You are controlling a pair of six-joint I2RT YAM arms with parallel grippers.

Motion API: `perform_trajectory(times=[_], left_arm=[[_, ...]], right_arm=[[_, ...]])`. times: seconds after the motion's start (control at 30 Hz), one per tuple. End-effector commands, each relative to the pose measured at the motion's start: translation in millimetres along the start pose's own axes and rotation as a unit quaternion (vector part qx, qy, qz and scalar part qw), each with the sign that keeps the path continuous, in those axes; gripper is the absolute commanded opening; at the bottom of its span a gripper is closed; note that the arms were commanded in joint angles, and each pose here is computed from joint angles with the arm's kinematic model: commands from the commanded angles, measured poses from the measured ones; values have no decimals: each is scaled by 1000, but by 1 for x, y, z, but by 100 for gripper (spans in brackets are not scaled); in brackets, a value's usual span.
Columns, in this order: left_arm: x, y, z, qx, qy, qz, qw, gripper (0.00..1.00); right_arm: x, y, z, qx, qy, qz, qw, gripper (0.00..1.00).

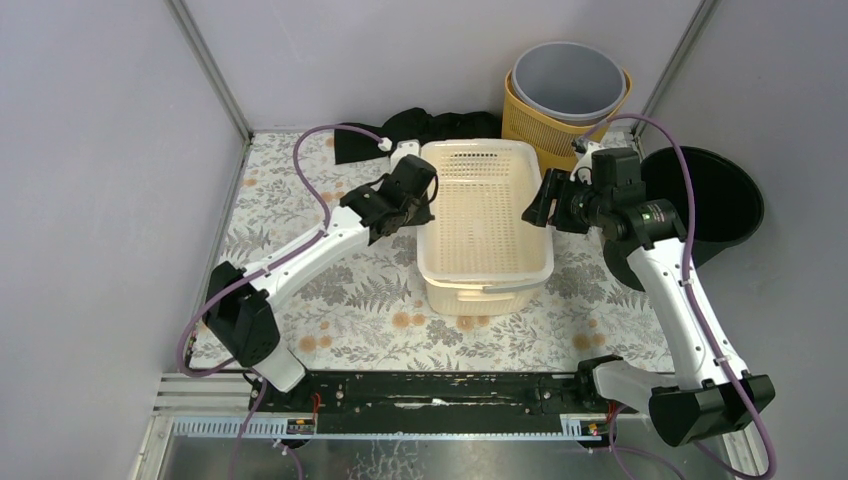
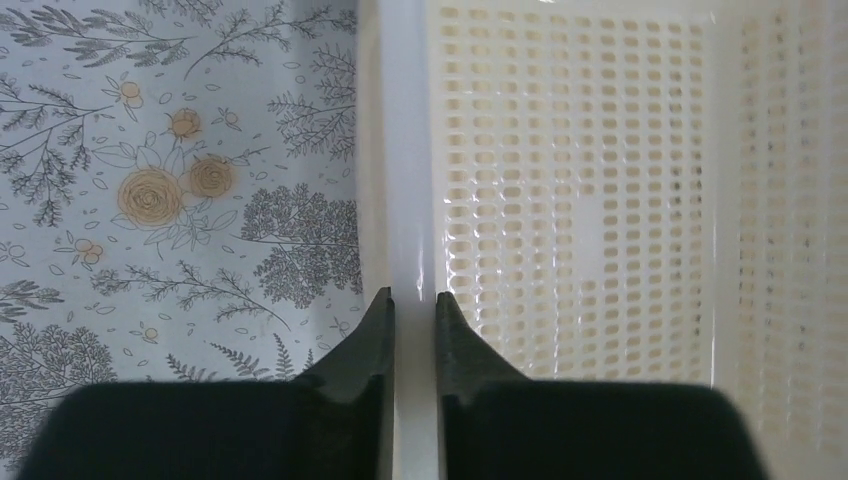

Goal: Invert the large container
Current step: Pick up the container from the container.

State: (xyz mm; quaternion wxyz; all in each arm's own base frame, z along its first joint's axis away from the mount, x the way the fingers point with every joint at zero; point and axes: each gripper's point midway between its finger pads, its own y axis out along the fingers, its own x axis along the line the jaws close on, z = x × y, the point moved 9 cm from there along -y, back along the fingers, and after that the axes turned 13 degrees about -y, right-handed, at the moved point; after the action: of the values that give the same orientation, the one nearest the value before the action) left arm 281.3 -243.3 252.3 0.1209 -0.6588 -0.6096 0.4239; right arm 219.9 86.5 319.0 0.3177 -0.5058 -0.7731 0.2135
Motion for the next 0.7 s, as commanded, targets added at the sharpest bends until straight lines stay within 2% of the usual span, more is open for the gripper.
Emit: perform_trajectory(times=[0.0, 0.03, 0.23, 0.67], left_arm=[[-13, 1, -9, -11, 21, 15, 1000, 3], [-15, 0, -11, -13, 23, 17, 1000, 0], [-29, -20, -30, -33, 17, 48, 998, 0], [-42, -77, -61, -83, -17, 119, 989, 0]], right_arm=[[2, -12, 2, -25, -9, 5, 1000, 67], [2, -13, 4, -26, -8, 6, 1000, 68], [2, -21, 5, -30, -12, 16, 999, 67], [6, -50, -7, -80, -20, 38, 996, 67]])
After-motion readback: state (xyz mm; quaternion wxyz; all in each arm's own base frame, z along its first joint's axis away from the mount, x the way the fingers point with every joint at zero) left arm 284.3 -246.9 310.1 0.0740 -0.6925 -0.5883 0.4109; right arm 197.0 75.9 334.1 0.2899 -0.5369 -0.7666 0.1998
